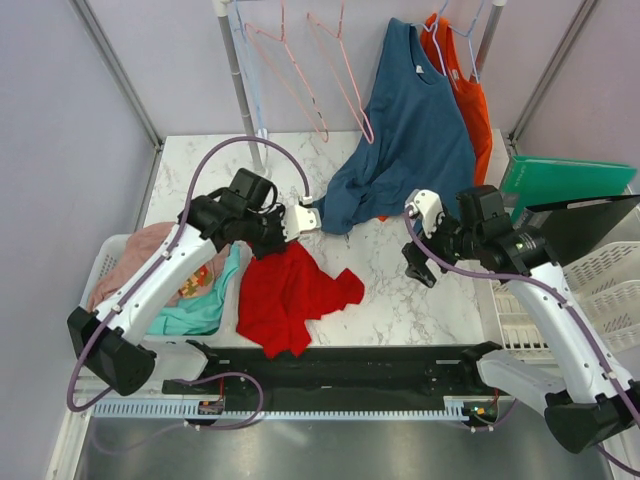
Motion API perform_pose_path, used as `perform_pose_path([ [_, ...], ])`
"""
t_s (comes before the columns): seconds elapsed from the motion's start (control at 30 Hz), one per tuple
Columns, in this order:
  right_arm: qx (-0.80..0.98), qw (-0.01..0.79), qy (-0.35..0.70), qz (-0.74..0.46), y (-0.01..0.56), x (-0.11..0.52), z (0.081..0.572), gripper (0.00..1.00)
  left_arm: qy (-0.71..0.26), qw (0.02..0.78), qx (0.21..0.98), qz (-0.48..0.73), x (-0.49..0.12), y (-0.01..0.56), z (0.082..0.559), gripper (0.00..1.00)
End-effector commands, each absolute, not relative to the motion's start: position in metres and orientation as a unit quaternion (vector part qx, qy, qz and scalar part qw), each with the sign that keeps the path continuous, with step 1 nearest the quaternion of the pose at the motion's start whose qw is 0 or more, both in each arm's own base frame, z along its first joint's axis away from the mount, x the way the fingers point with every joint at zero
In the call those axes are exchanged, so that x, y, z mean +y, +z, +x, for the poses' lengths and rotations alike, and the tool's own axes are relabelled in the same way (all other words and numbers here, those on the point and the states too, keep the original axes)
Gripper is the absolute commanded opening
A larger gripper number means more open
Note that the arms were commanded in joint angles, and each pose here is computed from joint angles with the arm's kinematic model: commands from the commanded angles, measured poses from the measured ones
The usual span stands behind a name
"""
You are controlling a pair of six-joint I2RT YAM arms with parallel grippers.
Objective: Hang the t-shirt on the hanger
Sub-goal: Place the T-shirt at the center of the board.
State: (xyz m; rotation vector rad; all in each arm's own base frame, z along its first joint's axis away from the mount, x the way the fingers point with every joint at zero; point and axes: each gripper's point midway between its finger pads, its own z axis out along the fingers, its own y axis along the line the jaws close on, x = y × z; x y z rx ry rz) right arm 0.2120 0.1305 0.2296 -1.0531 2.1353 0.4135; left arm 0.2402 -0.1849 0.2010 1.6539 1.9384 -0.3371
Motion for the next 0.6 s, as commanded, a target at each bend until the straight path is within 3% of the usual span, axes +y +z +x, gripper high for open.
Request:
perform_pose_path([
  [0.0, 0.814, 0.344, 0.198, -0.425, 0.221, 0.145, 0.214, 0.98, -0.190, 0.389, 0.652, 0.622, -0.222, 0.258, 0.236, 0.03],
  [0.17, 0.813, 0.350, 0.211, -0.415, 0.223, 0.155, 0.226, 0.98, -0.244, 0.403, 0.557, 0.684, -0.252, 0.287, 0.193, 0.04],
  [0.27, 0.816, 0.347, 0.220, -0.407, 0.220, 0.158, 0.228, 0.98, -0.217, 0.336, 0.541, 0.740, -0.257, 0.250, 0.172, 0.33],
  [0.3, 0.818, 0.341, 0.222, -0.407, 0.215, 0.158, 0.226, 0.98, -0.206, 0.313, 0.532, 0.759, -0.263, 0.237, 0.160, 0.97],
  [0.4, 0.820, 0.325, 0.227, -0.413, 0.206, 0.156, 0.218, 0.98, -0.151, 0.311, 0.594, 0.727, -0.241, 0.228, 0.171, 0.99],
  [0.57, 0.811, 0.323, 0.238, -0.427, 0.198, 0.162, 0.215, 0.98, -0.257, 0.328, 0.668, 0.616, -0.207, 0.240, 0.157, 0.99],
])
